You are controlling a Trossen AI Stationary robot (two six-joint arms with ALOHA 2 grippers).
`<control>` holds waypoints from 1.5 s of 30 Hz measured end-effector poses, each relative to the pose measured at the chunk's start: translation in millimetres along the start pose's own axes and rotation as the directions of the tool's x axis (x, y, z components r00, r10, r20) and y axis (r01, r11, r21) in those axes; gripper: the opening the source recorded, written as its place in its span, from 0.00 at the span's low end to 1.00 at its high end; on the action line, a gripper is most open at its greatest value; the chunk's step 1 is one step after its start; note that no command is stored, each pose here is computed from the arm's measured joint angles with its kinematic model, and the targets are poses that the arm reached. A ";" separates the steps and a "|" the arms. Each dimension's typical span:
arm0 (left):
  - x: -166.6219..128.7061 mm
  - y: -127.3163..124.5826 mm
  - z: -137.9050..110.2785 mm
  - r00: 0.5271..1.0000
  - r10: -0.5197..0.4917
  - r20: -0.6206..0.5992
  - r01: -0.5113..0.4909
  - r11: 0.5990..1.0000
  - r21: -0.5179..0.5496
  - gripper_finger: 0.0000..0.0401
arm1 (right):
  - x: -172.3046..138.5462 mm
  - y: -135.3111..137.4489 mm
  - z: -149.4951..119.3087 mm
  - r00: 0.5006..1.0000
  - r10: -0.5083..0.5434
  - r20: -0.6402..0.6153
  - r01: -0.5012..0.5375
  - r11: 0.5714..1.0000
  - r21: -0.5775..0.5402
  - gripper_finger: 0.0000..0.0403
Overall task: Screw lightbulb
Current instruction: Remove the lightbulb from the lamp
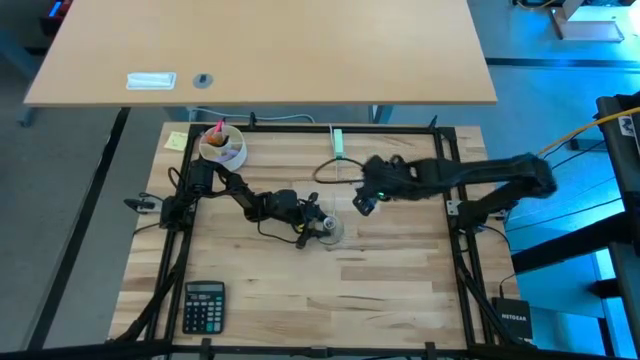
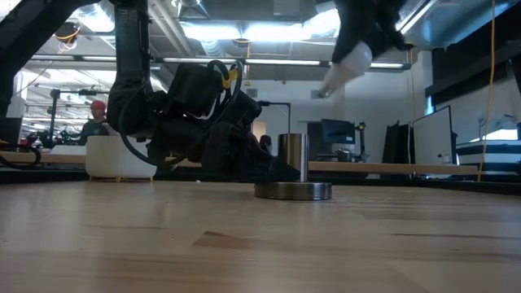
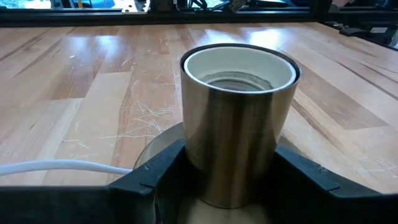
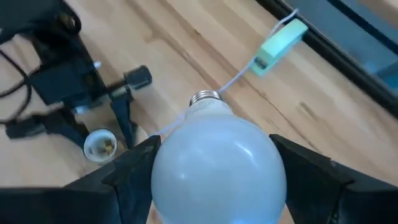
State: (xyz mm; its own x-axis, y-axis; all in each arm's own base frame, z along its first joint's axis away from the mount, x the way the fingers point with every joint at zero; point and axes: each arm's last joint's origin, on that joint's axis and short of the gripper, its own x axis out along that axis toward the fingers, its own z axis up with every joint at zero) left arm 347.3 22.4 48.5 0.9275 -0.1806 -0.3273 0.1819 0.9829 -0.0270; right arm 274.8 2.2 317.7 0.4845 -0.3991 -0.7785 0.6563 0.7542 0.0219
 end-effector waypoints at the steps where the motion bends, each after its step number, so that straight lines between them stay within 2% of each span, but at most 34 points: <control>1: 0.0 0.0 0.1 1.000 0.000 0.000 0.000 1.000 0.000 0.48 | 5.5 -4.0 -8.9 0.999 0.018 0.042 -0.019 0.999 0.031 0.71; 3: 0.0 0.0 0.1 1.000 0.000 0.000 0.000 1.000 0.000 0.48 | 19.3 -10.2 -26.7 0.993 0.041 0.113 -0.048 0.997 0.060 0.71; 6: 0.0 0.0 0.0 1.000 0.000 0.000 0.000 1.000 0.002 0.48 | 47.1 -13.8 -51.3 0.977 0.065 0.203 -0.076 0.996 0.046 0.71; 10: 0.1 -0.4 0.0 1.000 -0.001 0.000 0.001 1.000 0.003 0.48 | 78.1 -20.5 -81.1 0.954 0.049 0.295 -0.068 0.996 0.055 0.71; 15: 0.0 -0.4 0.2 1.000 -0.001 0.001 0.001 1.000 -0.004 0.48 | 98.4 -33.1 -111.3 0.935 0.034 0.352 -0.060 0.996 0.064 0.71; 21: 0.0 -0.4 0.1 1.000 -0.001 0.001 0.001 1.000 -0.001 0.48 | 120.9 -49.2 -148.8 0.939 0.009 0.344 -0.032 0.998 0.059 0.71; 24: 0.0 -0.3 0.1 1.000 0.000 0.001 0.000 1.000 -0.001 0.48 | 127.4 -48.2 -152.9 0.932 0.031 0.362 -0.054 0.997 0.055 0.71; 29: 0.0 -0.3 -0.1 1.000 0.000 0.000 0.000 1.000 -0.001 0.48 | 136.7 -45.9 -157.4 0.940 0.030 0.340 -0.019 0.999 -0.034 0.71; 40: -0.1 -0.1 0.0 1.000 0.000 0.000 0.000 1.000 0.008 0.48 | 146.7 -43.2 -162.3 0.948 0.044 0.317 -0.028 0.998 -0.053 0.71; 45: -0.1 0.0 0.0 1.000 0.000 0.000 0.000 1.000 0.009 0.48 | 146.7 -39.7 -160.0 0.952 0.091 0.291 -0.076 0.995 -0.064 0.79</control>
State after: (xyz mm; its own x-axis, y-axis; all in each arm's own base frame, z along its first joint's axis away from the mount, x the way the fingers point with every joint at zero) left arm 347.3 22.4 48.5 0.9276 -0.1803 -0.3273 0.1845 0.9827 -0.0184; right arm 227.3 -2.8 102.3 0.6895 -0.4633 -0.5567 0.5795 0.8140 0.0404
